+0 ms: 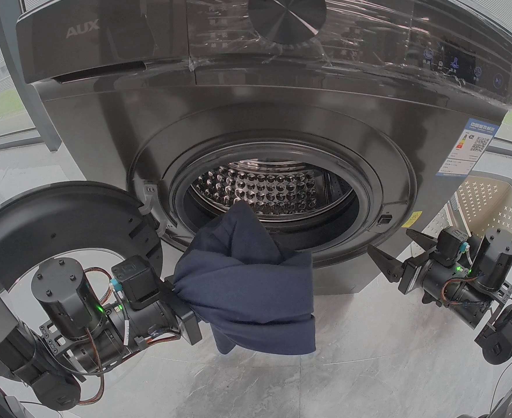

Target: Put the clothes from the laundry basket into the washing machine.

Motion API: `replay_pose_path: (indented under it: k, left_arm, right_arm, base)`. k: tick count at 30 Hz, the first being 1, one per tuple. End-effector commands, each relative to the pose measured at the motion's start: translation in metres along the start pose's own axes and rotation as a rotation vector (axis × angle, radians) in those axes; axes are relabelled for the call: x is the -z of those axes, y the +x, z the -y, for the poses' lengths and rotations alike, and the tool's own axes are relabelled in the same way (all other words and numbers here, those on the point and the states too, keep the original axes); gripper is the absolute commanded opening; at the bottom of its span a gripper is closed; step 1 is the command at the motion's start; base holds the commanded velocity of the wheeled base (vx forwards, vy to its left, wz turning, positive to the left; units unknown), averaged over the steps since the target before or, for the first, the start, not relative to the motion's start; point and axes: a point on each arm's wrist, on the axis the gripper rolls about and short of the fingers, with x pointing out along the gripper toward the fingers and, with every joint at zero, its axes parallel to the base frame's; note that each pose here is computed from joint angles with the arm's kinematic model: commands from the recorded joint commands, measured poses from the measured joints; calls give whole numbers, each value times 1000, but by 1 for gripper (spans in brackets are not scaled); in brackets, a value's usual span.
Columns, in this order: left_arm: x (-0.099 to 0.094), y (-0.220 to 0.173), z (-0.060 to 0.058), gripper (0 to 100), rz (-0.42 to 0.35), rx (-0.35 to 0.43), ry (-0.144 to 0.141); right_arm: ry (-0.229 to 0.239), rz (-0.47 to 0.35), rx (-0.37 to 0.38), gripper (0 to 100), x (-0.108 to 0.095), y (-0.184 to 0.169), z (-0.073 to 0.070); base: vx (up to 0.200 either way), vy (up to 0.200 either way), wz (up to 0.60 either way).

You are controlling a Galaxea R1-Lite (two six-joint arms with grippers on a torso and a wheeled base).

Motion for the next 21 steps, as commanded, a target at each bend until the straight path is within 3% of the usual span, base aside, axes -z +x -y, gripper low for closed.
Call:
replay_pose_path:
  k: [1, 6, 10, 21]
  left_arm:
    - [0, 0, 0, 0, 0, 0, 1]
    - [0, 0, 0, 0, 1, 0, 3]
    - [2, 2, 0, 0, -6, -3, 43]
    - [4, 2, 0, 0, -14, -6, 34]
  right_arm:
    - [0, -5, -7, 100, 1, 0, -1]
    - [1, -10, -26, 100, 2, 0, -8]
    - [1, -10, -28, 100, 2, 0, -8]
    - [1, -10, -29, 100, 2, -1, -9]
  base:
    - [0, 0, 0]
    - [0, 0, 0]
    - [0, 0, 0]
    - [0, -55, 0]
